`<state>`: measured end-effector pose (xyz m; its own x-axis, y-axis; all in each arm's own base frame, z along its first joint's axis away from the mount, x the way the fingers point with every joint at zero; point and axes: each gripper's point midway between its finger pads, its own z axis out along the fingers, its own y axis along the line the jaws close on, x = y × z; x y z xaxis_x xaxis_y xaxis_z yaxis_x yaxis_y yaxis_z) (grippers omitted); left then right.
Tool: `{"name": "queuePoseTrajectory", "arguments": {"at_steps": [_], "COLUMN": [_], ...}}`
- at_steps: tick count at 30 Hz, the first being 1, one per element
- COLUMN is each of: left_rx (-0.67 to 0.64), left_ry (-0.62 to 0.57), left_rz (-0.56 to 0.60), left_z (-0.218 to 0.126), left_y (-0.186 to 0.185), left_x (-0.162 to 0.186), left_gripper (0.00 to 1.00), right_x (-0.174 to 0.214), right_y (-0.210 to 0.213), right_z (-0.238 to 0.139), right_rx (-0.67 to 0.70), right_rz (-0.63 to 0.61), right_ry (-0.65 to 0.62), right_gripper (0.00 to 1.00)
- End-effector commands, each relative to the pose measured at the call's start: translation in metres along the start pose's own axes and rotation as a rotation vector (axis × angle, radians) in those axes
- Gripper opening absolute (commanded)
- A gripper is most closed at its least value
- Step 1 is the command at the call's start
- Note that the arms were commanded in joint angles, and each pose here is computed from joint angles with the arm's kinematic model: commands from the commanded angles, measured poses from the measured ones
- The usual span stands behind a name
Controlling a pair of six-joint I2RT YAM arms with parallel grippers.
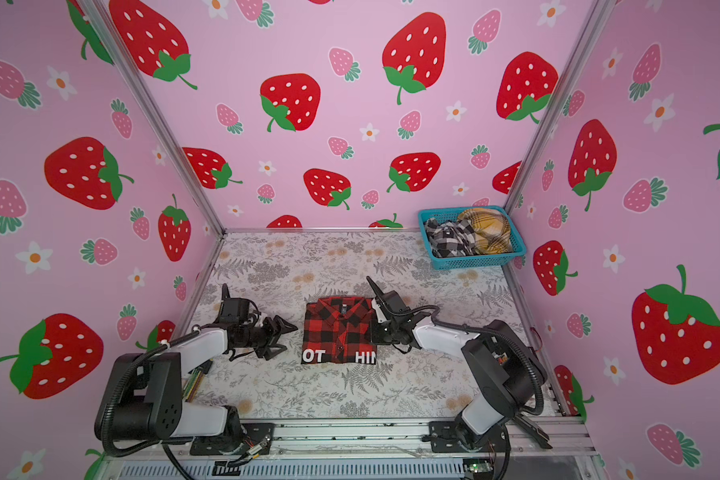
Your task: Fold and stack the long sleeve shirts
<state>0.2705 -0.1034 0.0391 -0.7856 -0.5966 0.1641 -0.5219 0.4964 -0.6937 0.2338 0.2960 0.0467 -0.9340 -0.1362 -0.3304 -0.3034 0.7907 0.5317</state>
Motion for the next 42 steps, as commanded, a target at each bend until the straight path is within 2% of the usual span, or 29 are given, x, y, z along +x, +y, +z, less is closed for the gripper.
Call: {"name": "queuePoseTrajectory", "arguments": {"at_steps": [1,8,19,29,36,42], "left_rx": [0.037,0.014,0.028,0.043,0.091,0.128], "left_ry": [0.006,0.028,0.068,0.102,0.123,0.14], "left_rz": [-0.019,-0.016,-0.025,-0.034,-0.034,0.002], "left_z": [0.007,0.024,0.047,0.071,0.08,0.081], "left_y": [-0.003,-0.004,0.001,-0.003,-0.015,-0.038], "left_x": [-0.004,-0.007,-0.005,-0.006,-0.004,-0.001], "left_gripper": [0.77,0.76,0.73,0.66,0.53,0.28], "right_x": [0.005,0.02,0.023,0.023,0.022,0.021], "right_y": [-0.011,-0.04,-0.047,-0.048,-0.048,-0.048], "right_z": [0.005,0.016,0.017,0.018,0.019,0.019], "right_rx": [0.038,0.1,0.101,0.095,0.092,0.091], "right_rz": [0.051,0.148,0.173,0.179,0.181,0.181], "right_ry": [0.025,0.086,0.098,0.102,0.105,0.103], "right_gripper": [0.19,0.17,0.16,0.16,0.16,0.16]}}
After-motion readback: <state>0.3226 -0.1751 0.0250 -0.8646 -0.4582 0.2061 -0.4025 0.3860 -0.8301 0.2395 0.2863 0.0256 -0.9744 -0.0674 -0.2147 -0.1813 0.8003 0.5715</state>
